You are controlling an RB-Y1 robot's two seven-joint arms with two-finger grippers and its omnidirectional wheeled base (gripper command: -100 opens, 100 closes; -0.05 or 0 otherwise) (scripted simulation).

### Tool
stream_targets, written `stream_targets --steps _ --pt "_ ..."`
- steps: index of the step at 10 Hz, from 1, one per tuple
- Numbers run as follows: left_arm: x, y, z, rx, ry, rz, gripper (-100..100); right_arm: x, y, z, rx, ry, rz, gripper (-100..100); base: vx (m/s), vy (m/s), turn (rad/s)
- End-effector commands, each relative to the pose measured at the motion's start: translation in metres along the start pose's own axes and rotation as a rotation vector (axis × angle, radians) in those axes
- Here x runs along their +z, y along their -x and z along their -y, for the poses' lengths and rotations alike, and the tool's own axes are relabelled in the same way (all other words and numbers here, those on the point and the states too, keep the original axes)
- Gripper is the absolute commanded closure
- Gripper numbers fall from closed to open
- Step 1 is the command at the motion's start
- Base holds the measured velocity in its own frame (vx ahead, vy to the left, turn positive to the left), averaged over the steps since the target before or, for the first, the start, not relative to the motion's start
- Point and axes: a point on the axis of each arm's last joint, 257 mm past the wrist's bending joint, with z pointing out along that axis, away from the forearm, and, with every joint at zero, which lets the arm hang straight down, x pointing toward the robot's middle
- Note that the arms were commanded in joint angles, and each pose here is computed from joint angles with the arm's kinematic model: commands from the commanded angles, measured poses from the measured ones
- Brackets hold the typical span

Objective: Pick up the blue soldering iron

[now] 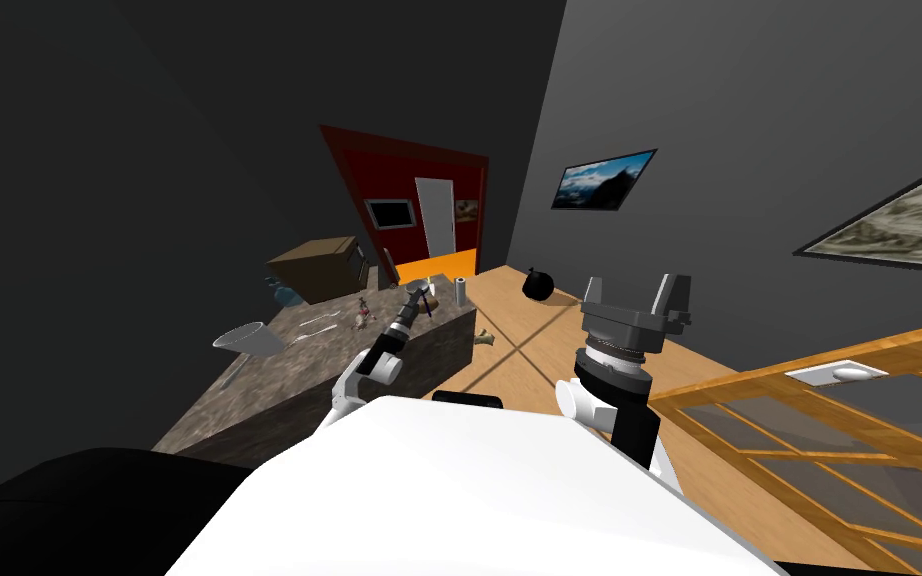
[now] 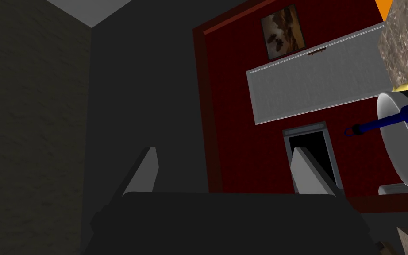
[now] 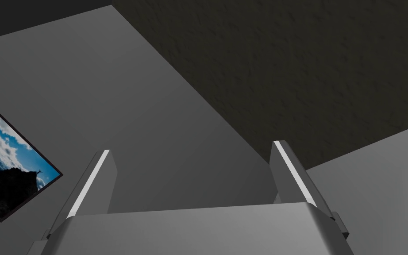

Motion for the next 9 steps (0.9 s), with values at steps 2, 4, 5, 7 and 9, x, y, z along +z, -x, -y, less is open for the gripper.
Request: stream_targets --steps 2,4,5,7,9 --pt "-0.005 -0.001 -0.015 0.0 0.055 -0.017 -100 0.0 0.0 0.0 0.0 0.0 0.0 0 0.01 -0.015 -0.041" --pt "-0.012 0.001 -0.033 0.012 0.121 -0.04 -100 0.0 0.0 0.0 0.0 0.0 0.0 0 0.027 -0.038 -0.107" --pt "-0.016 0.002 -0.041 0.019 0.148 -0.05 -100 0.0 0.0 0.0 0.0 0.0 0.0 0 0.019 -0.027 -0.077" --pt "-0.025 0.005 -0.059 0.039 0.21 -0.072 -100 0.0 0.0 0.0 0.0 0.0 0.0 0 0.018 -0.027 -0.072" --pt "-0.036 0.009 -0.078 0.067 0.281 -0.098 -100 0.0 0.0 0.0 0.0 0.0 0.0 0 0.022 -0.056 -0.082"
